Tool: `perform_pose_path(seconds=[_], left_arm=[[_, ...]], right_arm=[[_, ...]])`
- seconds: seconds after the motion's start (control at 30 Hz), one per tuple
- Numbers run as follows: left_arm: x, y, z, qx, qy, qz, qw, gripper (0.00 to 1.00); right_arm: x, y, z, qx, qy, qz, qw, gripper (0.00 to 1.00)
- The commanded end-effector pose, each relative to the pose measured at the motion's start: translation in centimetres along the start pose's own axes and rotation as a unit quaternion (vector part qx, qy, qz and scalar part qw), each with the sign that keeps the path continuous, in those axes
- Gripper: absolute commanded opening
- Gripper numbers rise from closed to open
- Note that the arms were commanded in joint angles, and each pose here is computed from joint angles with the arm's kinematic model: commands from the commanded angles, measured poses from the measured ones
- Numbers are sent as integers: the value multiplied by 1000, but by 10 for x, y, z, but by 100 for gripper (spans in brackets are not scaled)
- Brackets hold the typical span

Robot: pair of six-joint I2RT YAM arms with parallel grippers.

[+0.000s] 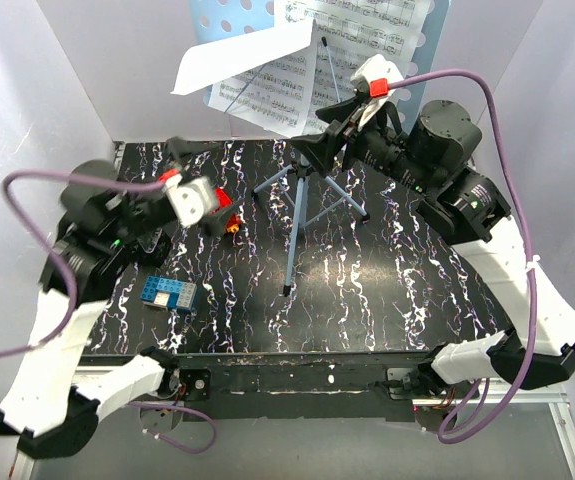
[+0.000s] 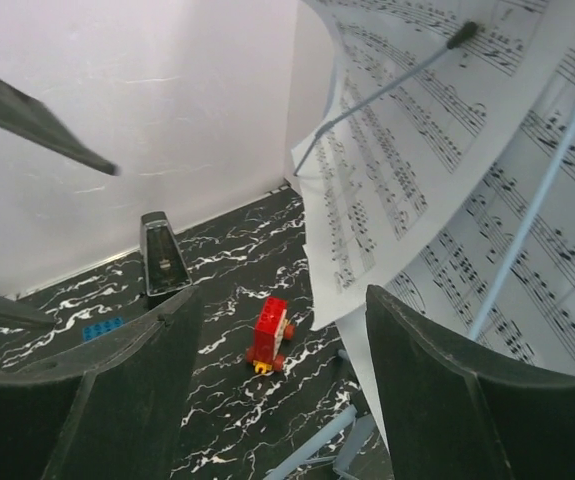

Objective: Pack up the instrument practice props

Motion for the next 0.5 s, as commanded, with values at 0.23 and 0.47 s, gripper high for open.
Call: perform_pose_path(seconds=[0.23, 0.47], left_arm=[[-15, 65, -59, 121, -23, 59, 991, 98], [-16, 76, -76, 128, -33, 109, 985, 98]], right_arm=[[16, -30, -15, -93, -77, -9, 993, 73], [16, -38, -34, -104, -96, -29, 990, 73]])
Point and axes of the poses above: each gripper's point midway between its finger pads, its own z axis back along the fingers, its own y axis along the line the jaws close on, x = y × z, the point moved 3 cm from there along z, back along the fingers, and after that the axes turned 15 degrees about -z, right-handed, at the moved point
